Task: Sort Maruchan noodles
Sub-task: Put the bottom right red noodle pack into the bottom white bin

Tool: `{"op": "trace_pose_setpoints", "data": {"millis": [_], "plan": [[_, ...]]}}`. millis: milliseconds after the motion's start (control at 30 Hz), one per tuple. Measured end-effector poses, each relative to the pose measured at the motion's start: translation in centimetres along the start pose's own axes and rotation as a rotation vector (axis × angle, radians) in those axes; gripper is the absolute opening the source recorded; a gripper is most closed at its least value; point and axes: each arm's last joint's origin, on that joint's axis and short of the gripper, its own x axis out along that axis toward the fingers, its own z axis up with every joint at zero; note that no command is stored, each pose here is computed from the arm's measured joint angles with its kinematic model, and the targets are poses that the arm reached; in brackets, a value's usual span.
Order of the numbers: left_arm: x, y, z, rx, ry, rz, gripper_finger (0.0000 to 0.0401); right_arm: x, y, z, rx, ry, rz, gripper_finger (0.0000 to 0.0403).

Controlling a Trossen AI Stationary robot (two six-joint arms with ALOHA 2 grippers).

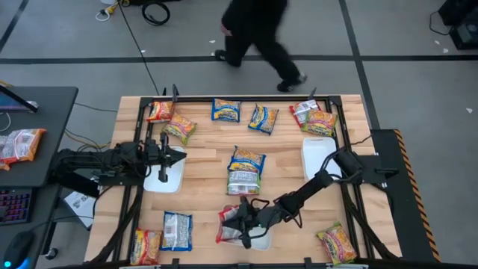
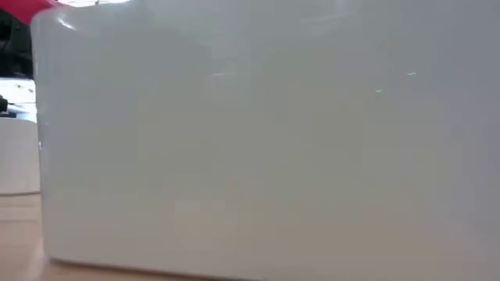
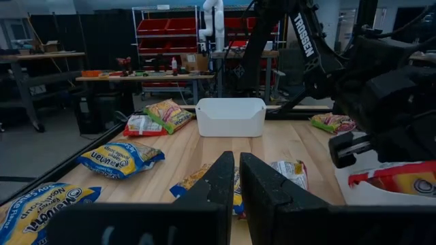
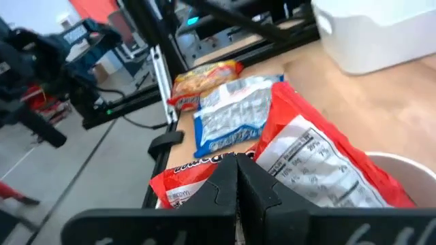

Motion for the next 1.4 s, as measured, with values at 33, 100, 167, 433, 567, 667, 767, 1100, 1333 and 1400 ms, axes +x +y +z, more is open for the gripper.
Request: {"op": "trace_pose_setpoints", "data": {"millis": [33,100,167,433,567,667,767,1100,1333,1400], "plan": [[0.0,0.0,0.0,0.0,0.0,0.0,0.0032,0.0,0.0,0.2,-0.003,-0.014,0.005,0.0009],[0.0,0.0,0.0,0.0,0.0,0.001,0.0032,0.1,0.1,0.5,-0.013,-0.042,0.018,0.0015],[0.0,0.0,0.0,0.0,0.0,0.0,0.0032,0.0,0.2,0.7,-0.031,-0.063,0.029,0.0024],[0.0,0.0,0.0,0.0,0.0,0.001,0.0032,-0.3,1.1,0.2,-0.178,-0.021,0.119,0.0093],[0.0,0.0,0.0,0.0,0.0,0.0,0.0032,-0.9,1.9,0.5,-0.285,0.036,0.166,0.014],[0.0,0.0,0.0,0.0,0.0,0.0,0.0032,-1.6,2.5,1.2,-0.357,0.099,0.148,0.0168],[0.0,0.0,0.0,0.0,0.0,0.0,0.0032,-2.0,3.3,1.8,-0.435,0.182,0.112,0.0184],[0.0,0.0,0.0,0.0,0.0,0.0,0.0032,-2.7,3.5,1.4,-0.754,0.421,-0.103,0.0191],[0.0,0.0,0.0,0.0,0.0,0.0,0.0032,-2.8,3.0,1.4,-0.854,0.433,-0.21,0.0191],[0.0,0.0,0.0,0.0,0.0,0.0,0.0032,-2.8,2.9,1.4,-0.861,0.434,-0.219,0.0191]]}}
